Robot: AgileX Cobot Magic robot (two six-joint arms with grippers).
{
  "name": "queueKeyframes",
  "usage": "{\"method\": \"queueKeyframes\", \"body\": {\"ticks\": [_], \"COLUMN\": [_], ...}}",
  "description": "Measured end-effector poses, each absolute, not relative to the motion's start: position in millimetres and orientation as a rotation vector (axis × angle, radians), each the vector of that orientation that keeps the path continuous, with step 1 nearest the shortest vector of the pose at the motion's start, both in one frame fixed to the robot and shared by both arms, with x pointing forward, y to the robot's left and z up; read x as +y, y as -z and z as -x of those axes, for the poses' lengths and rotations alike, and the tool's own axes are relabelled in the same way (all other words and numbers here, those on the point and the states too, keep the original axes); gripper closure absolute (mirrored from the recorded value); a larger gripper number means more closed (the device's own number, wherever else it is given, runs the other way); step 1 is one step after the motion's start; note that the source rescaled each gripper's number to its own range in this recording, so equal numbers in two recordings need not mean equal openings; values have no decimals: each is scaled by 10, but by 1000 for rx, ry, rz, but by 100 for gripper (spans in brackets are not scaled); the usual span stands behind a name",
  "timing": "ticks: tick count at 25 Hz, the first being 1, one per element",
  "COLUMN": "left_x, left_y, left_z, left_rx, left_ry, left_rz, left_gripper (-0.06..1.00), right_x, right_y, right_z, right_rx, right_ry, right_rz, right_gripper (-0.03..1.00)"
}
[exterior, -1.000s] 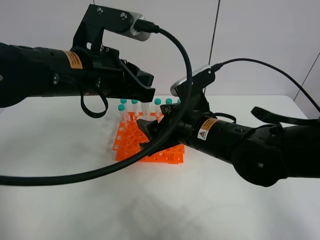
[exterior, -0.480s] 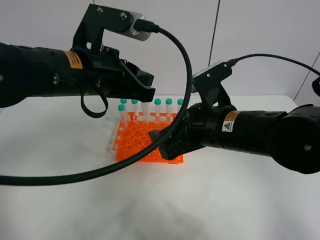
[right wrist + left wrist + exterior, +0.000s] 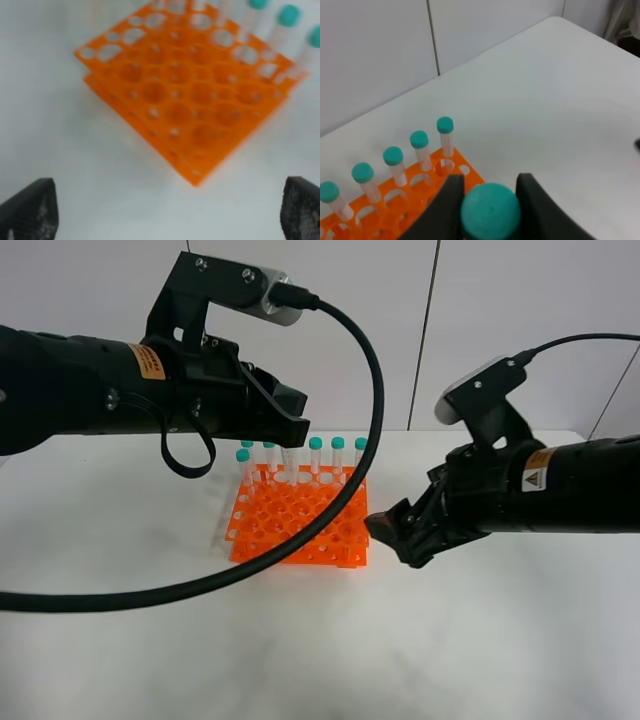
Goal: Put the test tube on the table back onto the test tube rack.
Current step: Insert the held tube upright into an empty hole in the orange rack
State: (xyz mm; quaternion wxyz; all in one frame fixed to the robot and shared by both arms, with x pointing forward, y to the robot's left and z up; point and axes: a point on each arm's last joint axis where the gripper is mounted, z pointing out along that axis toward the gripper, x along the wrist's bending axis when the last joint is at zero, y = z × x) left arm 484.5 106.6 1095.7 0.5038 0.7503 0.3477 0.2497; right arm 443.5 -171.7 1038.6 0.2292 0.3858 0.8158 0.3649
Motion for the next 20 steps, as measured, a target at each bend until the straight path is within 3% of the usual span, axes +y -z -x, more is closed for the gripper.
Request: {"method": "queueKeyframes", "body": {"ticks": [8, 20], "left_x": [1067, 1067], "left_y": [-10952, -10952], "left_z": [-4843, -4843], "left_rx": [841, 841], "left_ry": [-601, -601], "left_rz": [-1817, -1817], "left_gripper": [94, 94], "right_x": [-2243, -3011], "right_y": [-10521, -10490], "right_z": [-4486, -4588], "right_rx": [2124, 1801], "right_ry": [-806, -652], "right_rz": [-1115, -1584], "right_gripper": [2, 2]}}
